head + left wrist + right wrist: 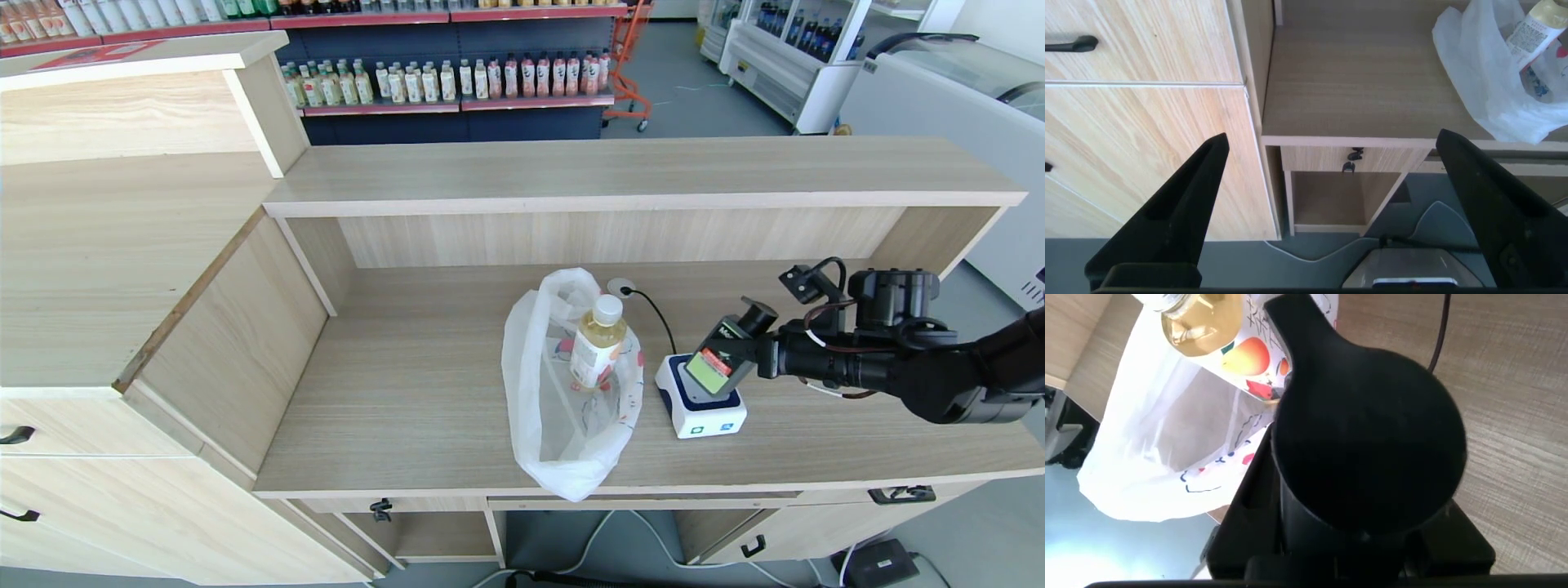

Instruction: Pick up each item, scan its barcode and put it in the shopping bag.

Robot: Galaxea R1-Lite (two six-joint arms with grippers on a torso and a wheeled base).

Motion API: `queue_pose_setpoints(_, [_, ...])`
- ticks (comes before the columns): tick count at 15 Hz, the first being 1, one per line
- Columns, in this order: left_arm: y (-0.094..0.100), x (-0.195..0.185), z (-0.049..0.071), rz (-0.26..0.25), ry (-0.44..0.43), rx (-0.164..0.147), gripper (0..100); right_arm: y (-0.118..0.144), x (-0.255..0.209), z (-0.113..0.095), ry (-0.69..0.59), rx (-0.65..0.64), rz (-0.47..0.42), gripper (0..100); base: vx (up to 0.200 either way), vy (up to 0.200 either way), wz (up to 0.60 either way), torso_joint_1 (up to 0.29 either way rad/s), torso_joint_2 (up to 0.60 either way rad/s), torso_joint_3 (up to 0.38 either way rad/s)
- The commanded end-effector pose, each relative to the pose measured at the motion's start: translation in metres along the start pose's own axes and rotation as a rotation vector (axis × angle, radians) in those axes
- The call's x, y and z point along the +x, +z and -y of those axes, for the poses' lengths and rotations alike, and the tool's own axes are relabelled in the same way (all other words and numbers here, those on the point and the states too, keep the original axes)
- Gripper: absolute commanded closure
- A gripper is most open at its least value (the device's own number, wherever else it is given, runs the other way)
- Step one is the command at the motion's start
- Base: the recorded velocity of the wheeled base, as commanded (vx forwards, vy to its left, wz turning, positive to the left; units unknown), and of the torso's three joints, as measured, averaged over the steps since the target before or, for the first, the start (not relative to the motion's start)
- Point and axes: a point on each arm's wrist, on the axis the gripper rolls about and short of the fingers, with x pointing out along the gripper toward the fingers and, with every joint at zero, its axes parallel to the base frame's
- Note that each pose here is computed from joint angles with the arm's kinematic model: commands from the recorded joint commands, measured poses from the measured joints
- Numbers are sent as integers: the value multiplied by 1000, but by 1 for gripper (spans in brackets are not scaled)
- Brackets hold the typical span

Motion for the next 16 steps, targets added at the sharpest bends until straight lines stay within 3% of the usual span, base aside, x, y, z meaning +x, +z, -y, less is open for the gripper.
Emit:
queue_pose_setpoints(1, [0,0,0,-1,0,0,0,24,-27,-14,-65,-29,43,100,0,0,0,0,0,0])
queue_pose_setpoints(2, [0,0,0,-1,0,0,0,28,-47,-24,-154,-59,44,100,0,0,0,0,0,0])
queue_pose_setpoints(4, [0,0,0,1,0,0,0,23,-103,-32,-336,-239,35,100,0,0,0,0,0,0])
queue_pose_setpoints(6, [0,0,0,-1,0,0,0,-2,-169,-36,-526,-449,-41,100,0,0,0,0,0,0])
queue_pose_setpoints(8, [0,0,0,-1,0,0,0,-19,-200,-40,-646,-547,-78,100,0,0,0,0,0,0])
queue_pose_setpoints(11, [0,0,0,1,0,0,0,-2,-207,-47,-696,-664,20,100,0,0,0,0,0,0])
queue_pose_setpoints(13, [0,0,0,1,0,0,0,2,-206,-51,-693,-756,34,100,0,0,0,0,0,0])
queue_pose_setpoints(16, [0,0,0,-1,0,0,0,6,-201,-56,-633,-743,64,100,0,0,0,0,0,0])
